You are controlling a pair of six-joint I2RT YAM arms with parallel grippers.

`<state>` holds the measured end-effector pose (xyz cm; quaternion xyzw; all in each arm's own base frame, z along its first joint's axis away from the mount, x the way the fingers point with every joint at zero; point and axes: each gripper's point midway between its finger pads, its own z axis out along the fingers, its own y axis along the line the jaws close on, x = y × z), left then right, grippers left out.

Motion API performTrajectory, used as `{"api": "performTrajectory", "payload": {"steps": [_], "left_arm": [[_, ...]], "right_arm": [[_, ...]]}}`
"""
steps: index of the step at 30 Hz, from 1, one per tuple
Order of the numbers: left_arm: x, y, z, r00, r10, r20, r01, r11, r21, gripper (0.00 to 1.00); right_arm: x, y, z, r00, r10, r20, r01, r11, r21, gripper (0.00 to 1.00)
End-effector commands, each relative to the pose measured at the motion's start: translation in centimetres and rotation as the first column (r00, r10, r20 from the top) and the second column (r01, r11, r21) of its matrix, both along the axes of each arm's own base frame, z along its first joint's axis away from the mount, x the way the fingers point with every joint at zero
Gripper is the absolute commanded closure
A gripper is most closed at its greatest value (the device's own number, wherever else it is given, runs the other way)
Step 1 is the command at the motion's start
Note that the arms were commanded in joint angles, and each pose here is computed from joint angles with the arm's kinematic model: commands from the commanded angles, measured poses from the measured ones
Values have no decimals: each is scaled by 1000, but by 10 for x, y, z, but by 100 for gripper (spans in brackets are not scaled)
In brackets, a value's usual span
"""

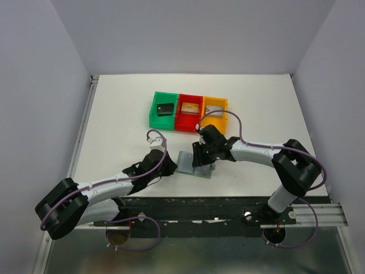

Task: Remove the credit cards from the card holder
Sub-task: Remove the credit card from the card holder.

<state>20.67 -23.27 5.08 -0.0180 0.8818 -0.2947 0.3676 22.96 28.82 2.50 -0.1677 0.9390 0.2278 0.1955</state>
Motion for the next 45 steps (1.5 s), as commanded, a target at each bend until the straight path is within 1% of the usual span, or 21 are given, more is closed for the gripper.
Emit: {"api": "performTrajectory", "payload": {"steps": [1, 3, 6, 9, 11, 15, 16, 24, 27, 31, 36, 45], "left_arm": [[8, 2, 10, 999, 16, 37, -17, 1000, 22, 86], [9, 0, 10, 999, 12, 40, -13, 1000, 24, 86], [10, -3, 8, 999, 5, 32, -5, 1000, 24, 86], [9, -7, 7, 1000, -11, 26, 10, 1000, 15, 86], [9, -9, 7, 1000, -18, 24, 18, 1000, 14, 86], [8, -10, 3, 1000, -26, 15, 26, 999, 20, 86], [8, -11, 2, 1000, -28, 12, 28, 999, 20, 86], [7, -11, -6, 1000, -29, -12, 29, 999, 31, 87], [7, -11, -6, 1000, -25, -11, 25, 999, 30, 87], [8, -11, -5, 1000, -22, -7, 22, 999, 32, 87], [12, -11, 1, 1000, -22, 12, 22, 999, 33, 87], [24, -20, 31, 994, -32, 100, 33, 999, -5, 84]], "right_arm": [[4, -2, 1, 1000, 9, 4, -9, 1000, 10, 48], [4, -1, 1, 1000, 8, -2, -8, 1000, 13, 45], [5, 2, -1, 1000, 10, -11, -9, 1000, 21, 44], [2, 7, -2, 999, 24, -27, -23, 999, 49, 46], [3, 10, -2, 999, 29, -28, -27, 998, 63, 51], [4, 10, -4, 999, 29, -32, -27, 998, 59, 68], [4, 9, -6, 999, 26, -34, -24, 999, 48, 71], [7, -12, -11, 1000, -20, -21, 19, 999, -45, 82], [9, -16, -10, 1000, -20, -4, 19, 998, -56, 84], [9, -18, -10, 1000, -13, 1, 13, 998, -68, 90], [8, -20, -12, 1000, -6, 3, 6, 997, -79, 91], [7, -23, -16, 1000, -6, 2, 6, 996, -93, 91]]}}
